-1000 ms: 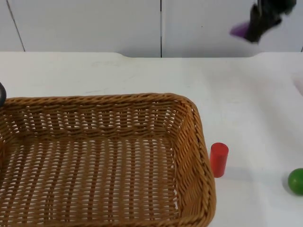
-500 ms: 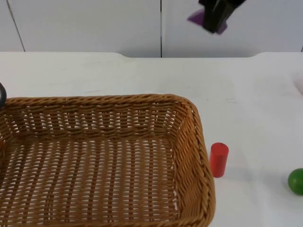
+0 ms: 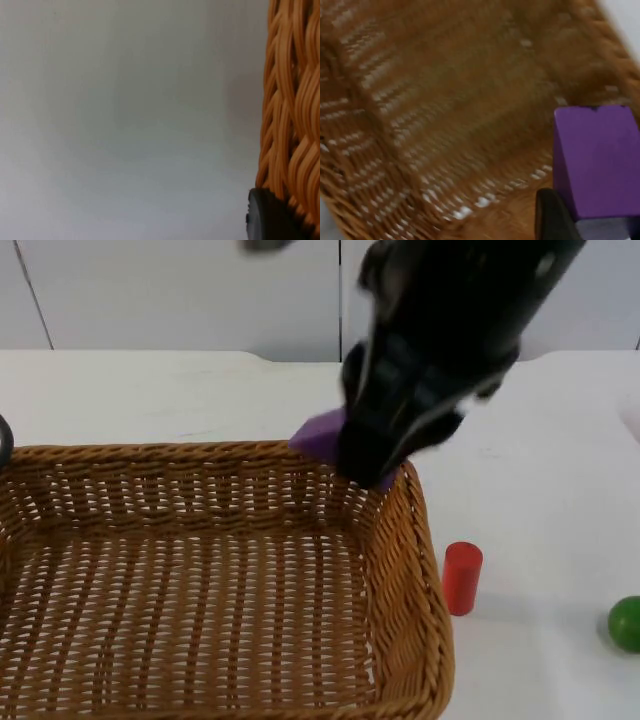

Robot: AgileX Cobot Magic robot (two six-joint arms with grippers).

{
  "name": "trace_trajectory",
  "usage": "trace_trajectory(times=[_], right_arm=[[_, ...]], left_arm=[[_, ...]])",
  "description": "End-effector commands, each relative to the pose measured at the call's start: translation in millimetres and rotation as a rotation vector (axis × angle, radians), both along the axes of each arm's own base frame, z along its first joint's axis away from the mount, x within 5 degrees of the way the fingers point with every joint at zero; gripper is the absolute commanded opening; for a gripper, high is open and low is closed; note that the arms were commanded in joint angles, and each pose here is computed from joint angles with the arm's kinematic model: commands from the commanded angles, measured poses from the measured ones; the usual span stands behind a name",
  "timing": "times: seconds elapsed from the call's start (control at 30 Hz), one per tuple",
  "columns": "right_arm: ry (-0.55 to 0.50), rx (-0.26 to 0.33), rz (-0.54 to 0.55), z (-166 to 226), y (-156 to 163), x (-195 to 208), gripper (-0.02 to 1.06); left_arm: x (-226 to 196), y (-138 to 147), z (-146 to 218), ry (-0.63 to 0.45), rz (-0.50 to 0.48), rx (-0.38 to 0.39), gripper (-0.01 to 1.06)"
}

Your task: Pick up the basket with the left hand and place the triangular block into the basket with the right hand.

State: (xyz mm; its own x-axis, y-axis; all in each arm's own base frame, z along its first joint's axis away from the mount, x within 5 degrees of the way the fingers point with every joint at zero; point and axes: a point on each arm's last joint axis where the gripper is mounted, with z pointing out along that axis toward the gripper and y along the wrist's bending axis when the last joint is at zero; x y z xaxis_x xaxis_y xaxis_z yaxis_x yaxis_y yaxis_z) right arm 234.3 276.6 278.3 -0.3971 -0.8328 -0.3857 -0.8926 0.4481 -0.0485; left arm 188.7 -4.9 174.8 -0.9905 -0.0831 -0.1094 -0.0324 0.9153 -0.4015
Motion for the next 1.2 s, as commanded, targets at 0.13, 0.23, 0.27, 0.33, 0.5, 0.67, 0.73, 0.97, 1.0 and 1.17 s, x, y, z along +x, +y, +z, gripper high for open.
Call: trace_trajectory(times=[0.13,0.23,0.27,0.33,0.5,0.67,0.73,0.97,1.0,1.17], right_arm=[[-0.023,0.05,0.035,-23.8,18.5,-10.7,0.0],[-0.009,0.053,0.023,-34.3,22.5,-8.4,0.06],[-0.007,0.054,0.021,-38.5,24.1,-7.2,0.12],[0.005,0.045,0.018,-46.6,26.1,-6.0,0.26],[0.03,0.031,0.013,-57.0,28.2,-5.2,0.63],[-0.02,0.085,0.012,-42.3,27.8,-4.8,0.69],[-0.037,0.105,0.008,-34.7,25.9,-4.4,0.69],[-0.271,0.368,-0.104,67.1,-21.6,-9.9,0.69],[-0.271,0.368,-0.104,67.1,-21.6,-9.9,0.69],[-0.379,0.501,-0.205,124.7,-72.8,-25.0,0.69]], left_arm=[[0.3,-1.1,2.4,-0.01,0.011,-0.018,0.0],[0.2,-1.3,2.5,-0.009,0.012,-0.02,0.0],[0.0,-1.4,2.5,-0.008,0.011,-0.021,0.0],[0.0,-1.4,2.5,-0.008,0.011,-0.021,0.0],[0.0,-1.7,2.6,-0.006,0.012,-0.025,0.0],[-0.1,-1.9,2.7,-0.005,0.013,-0.028,0.0],[-0.1,-1.9,2.7,-0.005,0.013,-0.028,0.0],[4.8,-4.1,4.5,-0.035,0.047,-0.064,0.0],[4.8,-4.1,4.5,-0.035,0.047,-0.064,0.0],[26.7,-0.7,11.2,-0.072,0.058,-0.065,0.0]])
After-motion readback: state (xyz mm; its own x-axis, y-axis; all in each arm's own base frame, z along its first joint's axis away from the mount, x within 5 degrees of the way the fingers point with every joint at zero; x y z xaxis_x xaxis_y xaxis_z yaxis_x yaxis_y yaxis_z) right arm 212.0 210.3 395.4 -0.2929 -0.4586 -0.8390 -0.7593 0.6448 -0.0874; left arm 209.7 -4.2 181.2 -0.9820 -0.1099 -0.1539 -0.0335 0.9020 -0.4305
